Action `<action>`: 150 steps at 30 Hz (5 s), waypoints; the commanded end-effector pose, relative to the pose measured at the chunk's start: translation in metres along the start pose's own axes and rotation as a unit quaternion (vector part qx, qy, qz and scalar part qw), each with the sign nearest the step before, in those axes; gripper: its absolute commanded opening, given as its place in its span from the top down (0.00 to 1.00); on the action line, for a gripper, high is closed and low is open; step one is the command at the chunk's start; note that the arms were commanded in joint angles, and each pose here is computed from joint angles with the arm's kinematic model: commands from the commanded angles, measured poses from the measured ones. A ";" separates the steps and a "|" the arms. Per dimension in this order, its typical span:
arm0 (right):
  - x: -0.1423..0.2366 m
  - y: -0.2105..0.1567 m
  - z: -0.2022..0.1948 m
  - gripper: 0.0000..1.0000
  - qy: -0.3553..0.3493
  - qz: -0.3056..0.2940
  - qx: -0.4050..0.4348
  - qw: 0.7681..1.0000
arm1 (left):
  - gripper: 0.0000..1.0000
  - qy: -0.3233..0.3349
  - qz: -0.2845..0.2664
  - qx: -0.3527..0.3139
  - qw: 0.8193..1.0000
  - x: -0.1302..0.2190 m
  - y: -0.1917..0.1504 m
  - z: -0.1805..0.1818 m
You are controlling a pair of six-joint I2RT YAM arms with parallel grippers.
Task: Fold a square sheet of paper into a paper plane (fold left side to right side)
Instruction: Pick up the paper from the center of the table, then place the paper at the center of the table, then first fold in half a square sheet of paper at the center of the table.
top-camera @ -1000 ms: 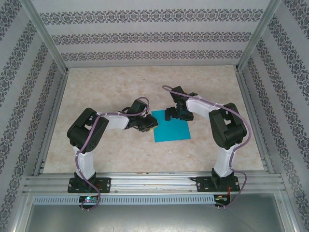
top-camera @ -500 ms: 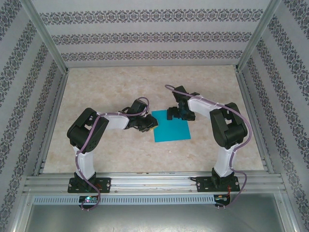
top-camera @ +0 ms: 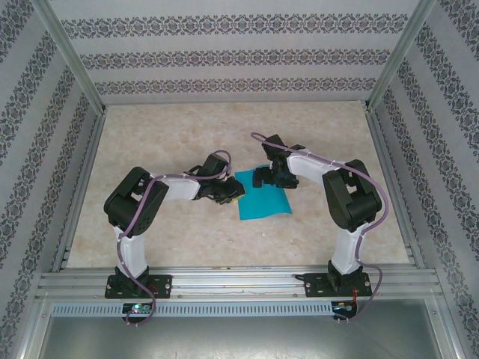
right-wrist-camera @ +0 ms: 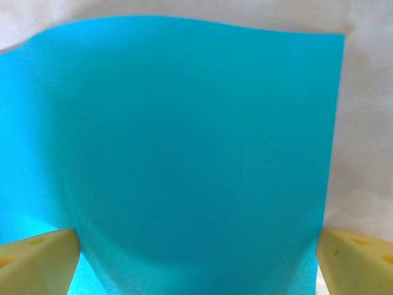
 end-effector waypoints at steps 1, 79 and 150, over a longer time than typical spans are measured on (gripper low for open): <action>0.003 -0.007 0.010 0.03 0.026 0.017 0.001 1.000 | 0.78 0.043 0.013 0.014 0.999 -0.012 -0.007 0.014; 0.192 0.003 0.006 0.56 0.532 -0.210 0.101 0.814 | 1.00 -0.310 -0.123 -0.252 0.909 0.197 0.014 -0.104; -0.031 -0.042 -0.024 1.00 0.173 0.068 -0.081 0.979 | 0.40 -0.093 0.043 -0.158 0.982 0.037 0.006 -0.049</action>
Point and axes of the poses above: each hand's point on the last joint's axis, 136 mm out from that joint toward the fingers, its own x axis back along the fingers, its own z axis along the line the jaws close on, y = z × x, the point moved 10 cm from there along x, back along the fingers, and after that the axes turned 5 degrees about -x, right-handed, at the moved point
